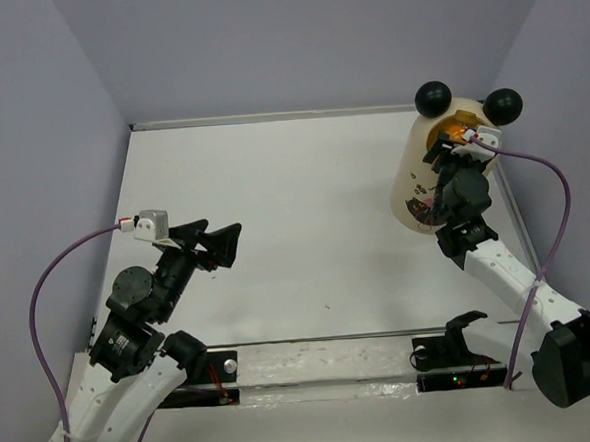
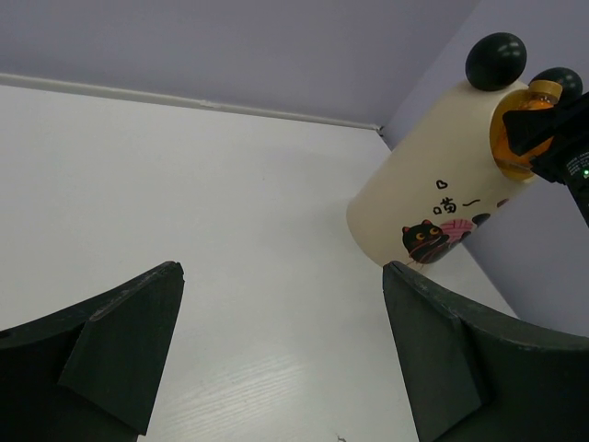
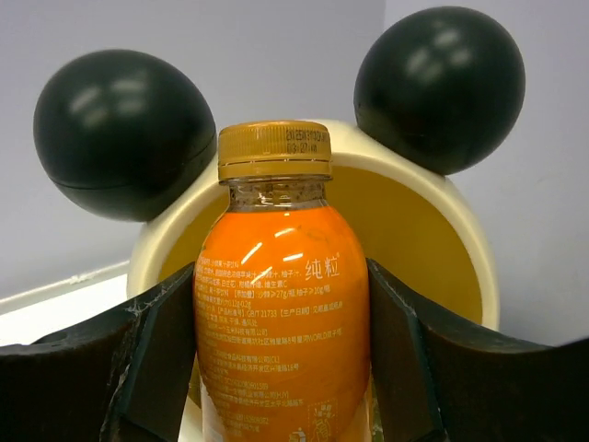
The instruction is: Put the plastic bottles in the bin
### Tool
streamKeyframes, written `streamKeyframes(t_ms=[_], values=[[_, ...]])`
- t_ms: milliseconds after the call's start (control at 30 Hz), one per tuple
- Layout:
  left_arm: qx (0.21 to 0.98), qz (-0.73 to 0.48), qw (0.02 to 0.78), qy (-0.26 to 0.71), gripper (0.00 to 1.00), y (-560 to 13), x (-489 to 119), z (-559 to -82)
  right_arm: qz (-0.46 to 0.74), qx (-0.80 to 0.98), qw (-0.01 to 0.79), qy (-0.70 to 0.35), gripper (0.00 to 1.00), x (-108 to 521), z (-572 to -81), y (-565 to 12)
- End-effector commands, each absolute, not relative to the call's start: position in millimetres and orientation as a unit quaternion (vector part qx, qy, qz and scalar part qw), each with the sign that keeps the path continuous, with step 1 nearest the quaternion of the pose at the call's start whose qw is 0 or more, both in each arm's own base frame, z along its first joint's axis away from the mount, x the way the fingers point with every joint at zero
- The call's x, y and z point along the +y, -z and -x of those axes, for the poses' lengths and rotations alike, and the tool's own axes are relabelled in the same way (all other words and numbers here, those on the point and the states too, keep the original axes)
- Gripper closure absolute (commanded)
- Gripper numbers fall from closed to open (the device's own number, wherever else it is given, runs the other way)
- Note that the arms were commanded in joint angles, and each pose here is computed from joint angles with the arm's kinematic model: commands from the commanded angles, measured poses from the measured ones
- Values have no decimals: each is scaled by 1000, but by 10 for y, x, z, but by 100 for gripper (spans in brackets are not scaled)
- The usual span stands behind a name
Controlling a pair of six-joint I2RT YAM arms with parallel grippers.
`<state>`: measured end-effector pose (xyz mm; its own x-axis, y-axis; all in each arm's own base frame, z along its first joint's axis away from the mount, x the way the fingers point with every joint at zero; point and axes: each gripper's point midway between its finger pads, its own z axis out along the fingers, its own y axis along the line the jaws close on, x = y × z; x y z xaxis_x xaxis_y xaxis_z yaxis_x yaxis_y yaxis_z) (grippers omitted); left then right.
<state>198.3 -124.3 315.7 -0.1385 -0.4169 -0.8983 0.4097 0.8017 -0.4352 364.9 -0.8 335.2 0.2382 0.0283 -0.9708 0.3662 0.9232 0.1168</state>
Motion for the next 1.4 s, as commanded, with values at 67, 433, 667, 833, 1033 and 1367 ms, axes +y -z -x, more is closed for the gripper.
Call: streamKeyframes(t_ms=[67,433,667,833,1033,1367], values=[[669,-5,671,321,1,-3295,-1273,-2012,-204,562,797,86,19,-90,-3556,-3573],[673,0,668,318,1,-3278,-1279,-2053,-212,563,798,26,0,-63,-3267,-4024],[675,9,669,312,1,-3269,-1255,-2081,-195,578,792,-14,1,3,-3041,-4333],[668,18,674,315,1,-3379,-1234,-2082,-158,613,771,-73,73,214,-2907,-4344],[645,14,700,305,1,-3798,-1148,-2048,-19,641,727,-244,93,946,-2575,-4488],[485,-4,797,359,1,-5215,-801,-1382,115,489,771,-391,0,1145,-1121,-5359]])
